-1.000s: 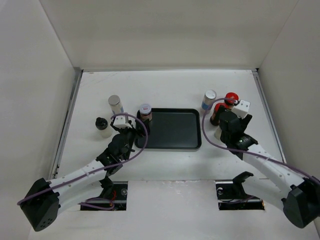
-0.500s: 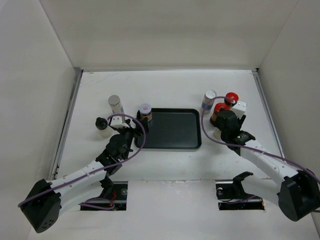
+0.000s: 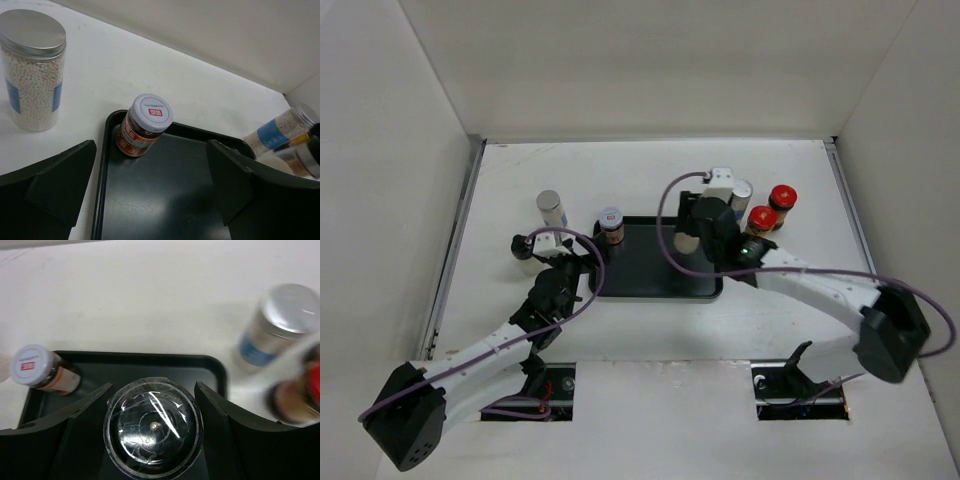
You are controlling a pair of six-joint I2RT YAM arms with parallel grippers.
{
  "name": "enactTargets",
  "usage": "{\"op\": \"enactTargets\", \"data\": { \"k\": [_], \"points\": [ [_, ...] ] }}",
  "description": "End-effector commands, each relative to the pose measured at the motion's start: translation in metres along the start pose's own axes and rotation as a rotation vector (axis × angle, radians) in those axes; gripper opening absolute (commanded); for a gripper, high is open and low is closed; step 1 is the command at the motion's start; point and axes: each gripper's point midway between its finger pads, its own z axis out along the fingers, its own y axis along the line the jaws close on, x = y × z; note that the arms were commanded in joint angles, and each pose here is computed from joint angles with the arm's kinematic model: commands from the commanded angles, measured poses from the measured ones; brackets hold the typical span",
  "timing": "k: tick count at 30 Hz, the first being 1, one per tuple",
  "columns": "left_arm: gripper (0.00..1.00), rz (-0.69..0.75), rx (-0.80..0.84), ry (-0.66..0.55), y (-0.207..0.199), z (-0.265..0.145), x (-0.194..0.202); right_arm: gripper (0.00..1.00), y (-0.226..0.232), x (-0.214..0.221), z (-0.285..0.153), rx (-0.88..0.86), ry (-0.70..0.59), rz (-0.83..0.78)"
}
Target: Organize the condiment bottles
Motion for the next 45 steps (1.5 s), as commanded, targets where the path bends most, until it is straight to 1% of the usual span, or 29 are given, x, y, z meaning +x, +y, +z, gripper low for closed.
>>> {"op": "enactTargets", "data": {
  "k": [1,6,11,16,19,25,28,29,30,34,36,40,45],
  "points": [
    [0.93,-0.045,-0.002,-0.056,0.004,-0.001,-0.013,0.45,0.069,-0.038,0.028,-0.162,-0.107,0.051],
    [0.93,-0.049,-0.042,-0.079,0.016,-0.002,-0.017,0.45,0.114,-0.023,0.065,-0.220,-0.090,0.036],
    [0.94,-0.043,-0.063,-0.082,0.022,-0.001,-0.016,0.46,0.135,-0.012,0.088,-0.230,-0.084,0.015],
    [0.94,-0.038,-0.072,-0.078,0.024,0.000,-0.014,0.46,0.149,-0.009,0.097,-0.234,-0.096,-0.023],
    [0.94,-0.031,-0.083,-0.069,0.027,0.002,-0.011,0.52,0.153,0.000,0.103,-0.232,-0.084,-0.043],
    [0.94,-0.027,-0.095,-0.070,0.029,0.003,-0.012,0.75,0.147,0.016,0.104,-0.217,-0.054,-0.051],
    [0.95,-0.025,-0.112,-0.074,0.031,0.003,-0.017,0.93,0.143,0.008,0.092,-0.225,-0.066,-0.043],
    [0.95,-0.018,-0.130,-0.073,0.032,0.004,-0.019,0.98,0.141,0.003,0.085,-0.229,-0.074,-0.035],
    [0.96,-0.009,-0.153,-0.069,0.034,0.004,-0.021,1.00,0.138,-0.005,0.077,-0.236,-0.086,-0.021],
    [0.98,0.016,-0.228,-0.067,0.037,0.001,-0.039,1.00,0.106,-0.034,0.032,-0.251,-0.147,0.053],
    [0.99,0.032,-0.260,-0.061,0.035,-0.002,-0.052,1.00,0.087,-0.033,0.011,-0.263,-0.162,0.086],
    [1.00,0.104,-0.384,-0.026,0.047,-0.012,-0.070,1.00,0.051,-0.003,-0.021,-0.279,-0.134,0.120],
    [1.00,0.150,-0.512,0.036,0.070,-0.016,-0.077,1.00,0.045,0.044,-0.052,-0.357,-0.056,0.165]
  ]
}}
